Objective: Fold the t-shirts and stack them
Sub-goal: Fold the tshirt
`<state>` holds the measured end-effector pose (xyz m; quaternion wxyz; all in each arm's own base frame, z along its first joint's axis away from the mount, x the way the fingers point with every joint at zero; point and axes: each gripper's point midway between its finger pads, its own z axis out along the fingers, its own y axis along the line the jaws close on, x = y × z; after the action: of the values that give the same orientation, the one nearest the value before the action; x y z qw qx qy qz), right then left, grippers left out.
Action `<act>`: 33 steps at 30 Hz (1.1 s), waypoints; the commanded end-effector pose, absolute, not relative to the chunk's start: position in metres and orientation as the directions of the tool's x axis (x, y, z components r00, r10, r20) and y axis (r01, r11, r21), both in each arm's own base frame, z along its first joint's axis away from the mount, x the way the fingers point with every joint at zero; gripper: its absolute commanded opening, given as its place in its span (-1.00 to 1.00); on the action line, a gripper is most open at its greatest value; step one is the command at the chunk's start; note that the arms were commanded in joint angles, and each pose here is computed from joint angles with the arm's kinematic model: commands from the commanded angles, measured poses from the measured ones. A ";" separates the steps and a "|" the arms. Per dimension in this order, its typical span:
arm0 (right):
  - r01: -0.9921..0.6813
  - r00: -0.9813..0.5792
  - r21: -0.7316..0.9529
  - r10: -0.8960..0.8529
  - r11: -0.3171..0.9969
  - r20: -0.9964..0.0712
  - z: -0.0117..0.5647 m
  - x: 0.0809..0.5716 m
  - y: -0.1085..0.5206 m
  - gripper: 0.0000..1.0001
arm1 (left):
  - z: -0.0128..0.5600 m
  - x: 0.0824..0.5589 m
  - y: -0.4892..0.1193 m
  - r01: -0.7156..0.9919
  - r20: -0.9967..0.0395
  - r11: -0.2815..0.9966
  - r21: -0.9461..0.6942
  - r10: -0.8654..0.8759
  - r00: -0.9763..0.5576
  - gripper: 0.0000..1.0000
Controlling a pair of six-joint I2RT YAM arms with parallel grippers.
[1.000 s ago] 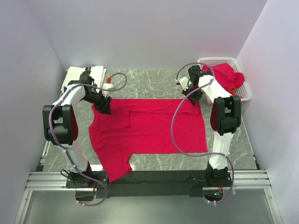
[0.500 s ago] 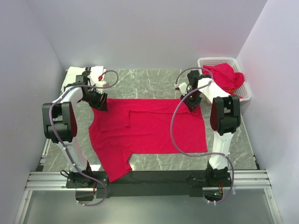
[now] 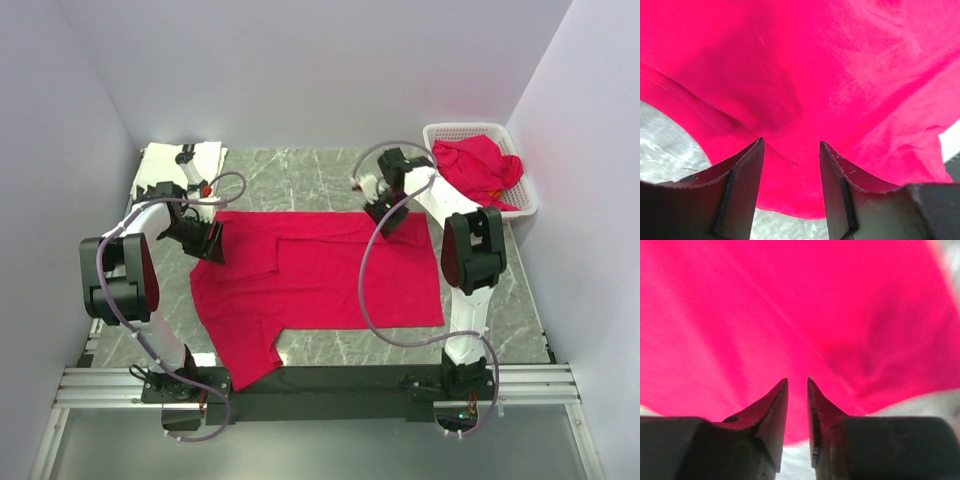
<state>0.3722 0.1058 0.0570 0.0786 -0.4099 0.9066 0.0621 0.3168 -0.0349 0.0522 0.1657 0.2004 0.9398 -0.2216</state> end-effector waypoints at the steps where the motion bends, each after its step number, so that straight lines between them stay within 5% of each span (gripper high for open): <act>1: -0.717 -0.688 0.241 -0.608 0.654 -0.396 0.111 0.370 0.199 -0.46 | 0.060 0.303 -0.041 0.397 -0.370 0.812 -0.427 0.244 -0.896 0.04; 5: -0.644 -0.765 0.503 -0.479 0.577 -0.430 0.123 0.340 0.286 -0.48 | 0.061 0.295 -0.046 0.321 -0.313 0.785 -0.530 0.171 -0.934 -0.03; 14: -0.528 -0.849 0.655 -0.356 0.540 -0.391 0.117 0.319 0.389 -0.27 | 0.058 0.288 -0.043 0.204 -0.228 0.764 -0.612 0.076 -0.971 -0.04; 33: -0.380 -0.920 0.693 -0.324 0.613 -0.219 0.052 0.308 0.433 -0.11 | 0.042 0.277 -0.042 0.111 -0.149 0.764 -0.635 0.020 -0.989 0.00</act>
<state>0.2972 0.4169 0.0373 0.0139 -0.1990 0.9047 0.3766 0.2785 -0.0387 0.0402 0.0671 0.0421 0.9412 -0.3283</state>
